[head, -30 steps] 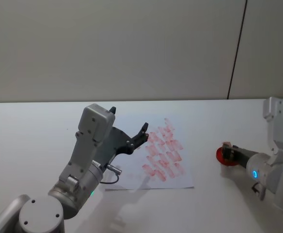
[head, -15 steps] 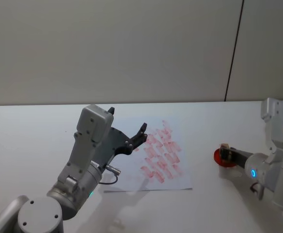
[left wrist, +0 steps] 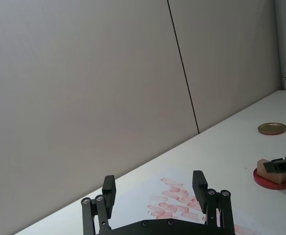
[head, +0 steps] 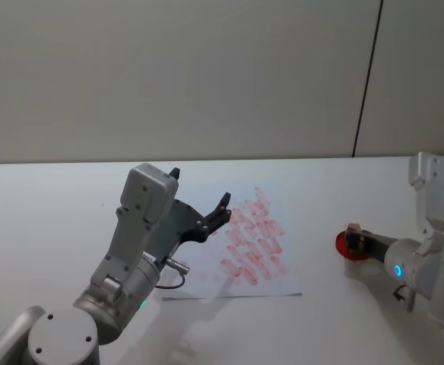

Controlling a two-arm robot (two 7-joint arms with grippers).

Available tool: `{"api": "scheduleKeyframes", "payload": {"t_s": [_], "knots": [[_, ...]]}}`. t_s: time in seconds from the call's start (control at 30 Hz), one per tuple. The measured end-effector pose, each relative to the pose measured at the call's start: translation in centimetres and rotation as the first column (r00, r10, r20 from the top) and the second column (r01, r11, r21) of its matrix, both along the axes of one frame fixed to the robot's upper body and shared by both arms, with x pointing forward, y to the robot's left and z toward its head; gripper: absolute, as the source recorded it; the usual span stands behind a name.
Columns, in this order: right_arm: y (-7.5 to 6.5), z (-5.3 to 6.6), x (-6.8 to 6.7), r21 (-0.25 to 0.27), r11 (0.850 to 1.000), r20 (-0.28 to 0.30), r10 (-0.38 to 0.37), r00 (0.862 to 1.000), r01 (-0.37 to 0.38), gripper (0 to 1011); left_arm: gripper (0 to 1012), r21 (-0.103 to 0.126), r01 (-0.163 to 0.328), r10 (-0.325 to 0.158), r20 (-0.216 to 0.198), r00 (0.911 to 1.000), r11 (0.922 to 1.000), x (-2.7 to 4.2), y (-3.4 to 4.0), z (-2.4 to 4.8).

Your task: Use the one hand to pick up the stamp and affix it onto the A4 paper.

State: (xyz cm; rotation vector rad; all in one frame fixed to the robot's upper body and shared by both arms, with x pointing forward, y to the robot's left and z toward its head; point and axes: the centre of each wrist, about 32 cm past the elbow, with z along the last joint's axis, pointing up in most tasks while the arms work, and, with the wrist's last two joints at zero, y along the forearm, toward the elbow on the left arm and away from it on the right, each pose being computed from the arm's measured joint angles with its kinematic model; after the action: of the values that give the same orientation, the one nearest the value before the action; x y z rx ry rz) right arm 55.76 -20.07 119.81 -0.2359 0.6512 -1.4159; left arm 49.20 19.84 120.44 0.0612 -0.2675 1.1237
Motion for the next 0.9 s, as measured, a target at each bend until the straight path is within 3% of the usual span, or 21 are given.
{"api": "scheduleKeyframes", "payload": {"t_s": [0.23, 0.47, 0.67, 0.9], "knots": [[0.2, 0.4, -0.5, -0.028, 1.000, 0.041, 0.006, 0.999, -0.005, 224, 993, 0.000, 0.000, 0.000, 0.000, 1.0000, 1.0000, 0.00, 0.00, 0.00], [0.6, 1.5, -1.0, -0.052, 0.999, 0.124, 0.024, 0.992, -0.018, 223, 993, 0.000, 0.000, 0.000, 0.000, 1.0000, 1.0000, 0.00, 0.00, 0.00], [1.0, 2.6, -1.4, -0.077, 0.996, 0.216, 0.051, 0.975, -0.035, 224, 993, 0.000, 0.000, 0.000, 0.000, 1.0000, 1.0000, 0.00, 0.00, 0.00], [1.9, 3.7, -1.8, -0.111, 0.990, 0.323, 0.121, 0.939, -0.089, 224, 993, 0.000, 0.000, 0.000, 0.000, 1.0000, 1.0000, 0.00, 0.00, 0.00]]}}
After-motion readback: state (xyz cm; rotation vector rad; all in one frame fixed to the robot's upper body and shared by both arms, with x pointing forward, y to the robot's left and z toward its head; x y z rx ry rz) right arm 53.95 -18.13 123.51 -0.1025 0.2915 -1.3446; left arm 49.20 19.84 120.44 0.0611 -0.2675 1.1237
